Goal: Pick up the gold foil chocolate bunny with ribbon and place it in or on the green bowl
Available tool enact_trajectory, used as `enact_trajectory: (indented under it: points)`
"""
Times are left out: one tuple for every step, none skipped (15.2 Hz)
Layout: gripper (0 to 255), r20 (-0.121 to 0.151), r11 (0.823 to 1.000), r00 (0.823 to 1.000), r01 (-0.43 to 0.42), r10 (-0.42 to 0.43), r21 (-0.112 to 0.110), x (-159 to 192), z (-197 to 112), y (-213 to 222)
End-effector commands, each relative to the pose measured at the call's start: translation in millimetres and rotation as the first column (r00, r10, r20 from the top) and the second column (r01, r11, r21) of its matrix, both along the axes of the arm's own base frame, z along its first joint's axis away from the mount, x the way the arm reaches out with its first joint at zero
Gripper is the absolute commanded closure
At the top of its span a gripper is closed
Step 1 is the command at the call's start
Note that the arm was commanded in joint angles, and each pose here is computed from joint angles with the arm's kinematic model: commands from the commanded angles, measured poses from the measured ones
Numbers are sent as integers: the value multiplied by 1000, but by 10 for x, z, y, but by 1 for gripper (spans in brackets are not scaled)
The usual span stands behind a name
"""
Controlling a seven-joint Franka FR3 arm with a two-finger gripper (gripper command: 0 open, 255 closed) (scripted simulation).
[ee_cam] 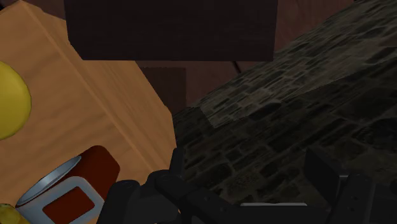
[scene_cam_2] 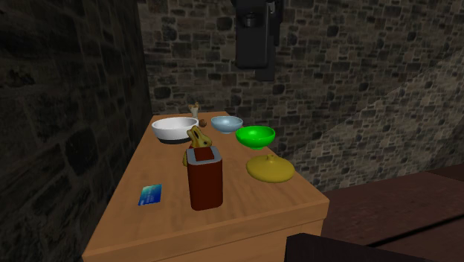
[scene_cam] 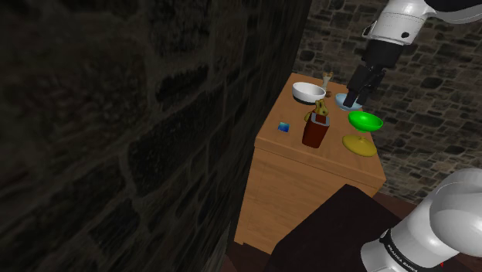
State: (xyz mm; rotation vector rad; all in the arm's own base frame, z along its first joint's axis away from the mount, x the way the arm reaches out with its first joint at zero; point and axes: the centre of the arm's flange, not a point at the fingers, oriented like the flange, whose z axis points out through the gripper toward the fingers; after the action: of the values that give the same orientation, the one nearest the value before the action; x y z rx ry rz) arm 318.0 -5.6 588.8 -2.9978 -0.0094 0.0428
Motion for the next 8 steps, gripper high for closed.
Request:
enact_trajectory:
  points:
    - [0,0,1000,1000,0,0,0,0,0,0]
    - [0,6,1000,1000,-2,2,-3,55,-58,-94]
    - [0,12,1000,1000,-3,4,-7,111,-115,-188]
    - [0,17,1000,1000,-5,5,-10,167,-172,-282]
    - [0,23,1000,1000,-7,7,-14,224,-228,-377]
    - [0,29,1000,1000,-9,9,-17,281,-283,-471]
    - [0,35,1000,999,-10,11,-21,339,-338,-566]
    - [0,41,1000,999,-12,13,-24,397,-392,-660]
